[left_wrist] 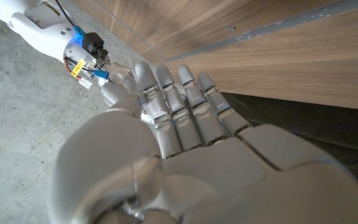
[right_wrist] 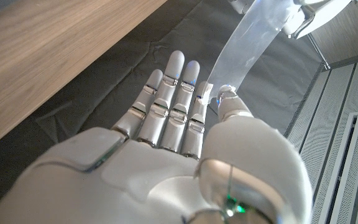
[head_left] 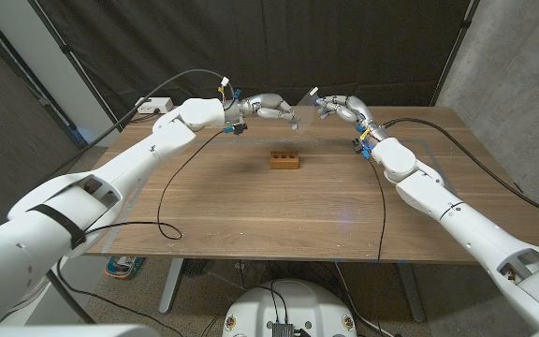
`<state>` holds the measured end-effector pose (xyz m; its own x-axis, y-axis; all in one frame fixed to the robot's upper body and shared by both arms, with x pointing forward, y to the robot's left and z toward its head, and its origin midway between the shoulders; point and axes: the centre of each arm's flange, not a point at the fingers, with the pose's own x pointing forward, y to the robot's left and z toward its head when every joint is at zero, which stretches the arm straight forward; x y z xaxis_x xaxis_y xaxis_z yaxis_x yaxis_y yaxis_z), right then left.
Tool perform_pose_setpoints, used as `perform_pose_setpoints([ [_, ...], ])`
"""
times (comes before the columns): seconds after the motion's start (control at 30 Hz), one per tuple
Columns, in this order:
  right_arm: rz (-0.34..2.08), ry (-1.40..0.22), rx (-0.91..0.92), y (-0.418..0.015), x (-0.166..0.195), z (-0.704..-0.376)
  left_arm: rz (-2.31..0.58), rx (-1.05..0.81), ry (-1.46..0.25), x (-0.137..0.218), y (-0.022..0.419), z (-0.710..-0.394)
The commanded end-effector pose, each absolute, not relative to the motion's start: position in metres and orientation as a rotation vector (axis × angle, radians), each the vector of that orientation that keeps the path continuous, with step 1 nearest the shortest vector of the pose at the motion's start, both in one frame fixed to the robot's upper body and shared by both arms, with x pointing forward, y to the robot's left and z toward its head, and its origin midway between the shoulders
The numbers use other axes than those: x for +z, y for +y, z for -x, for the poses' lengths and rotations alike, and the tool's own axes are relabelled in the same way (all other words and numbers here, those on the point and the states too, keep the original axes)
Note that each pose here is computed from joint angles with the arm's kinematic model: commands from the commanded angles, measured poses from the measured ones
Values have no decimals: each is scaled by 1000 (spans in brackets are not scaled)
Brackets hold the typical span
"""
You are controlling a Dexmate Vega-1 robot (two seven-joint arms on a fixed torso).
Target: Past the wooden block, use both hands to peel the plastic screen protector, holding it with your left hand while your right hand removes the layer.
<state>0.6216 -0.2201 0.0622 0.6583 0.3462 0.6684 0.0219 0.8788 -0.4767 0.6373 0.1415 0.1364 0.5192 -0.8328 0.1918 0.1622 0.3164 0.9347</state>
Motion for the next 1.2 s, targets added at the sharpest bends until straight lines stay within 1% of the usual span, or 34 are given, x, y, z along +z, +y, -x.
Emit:
perform_pose_setpoints([
  [0.03,450,-890,101,-221,63,-618,-1041,-757,-770,135,140,-639],
  [0.27,451,-898,77,-220,64,-619,-1036,-759,-770,135,141,-638],
  [0.5,464,-864,88,-226,61,-622,-999,-763,-772,136,144,-639],
  [0.77,496,-877,18,-227,59,-619,-957,-785,-771,136,144,-642],
  [1.03,516,-918,-39,-224,62,-616,-951,-794,-764,135,144,-644],
  [1.2,542,-961,-109,-218,63,-612,-938,-810,-763,134,143,-644],
])
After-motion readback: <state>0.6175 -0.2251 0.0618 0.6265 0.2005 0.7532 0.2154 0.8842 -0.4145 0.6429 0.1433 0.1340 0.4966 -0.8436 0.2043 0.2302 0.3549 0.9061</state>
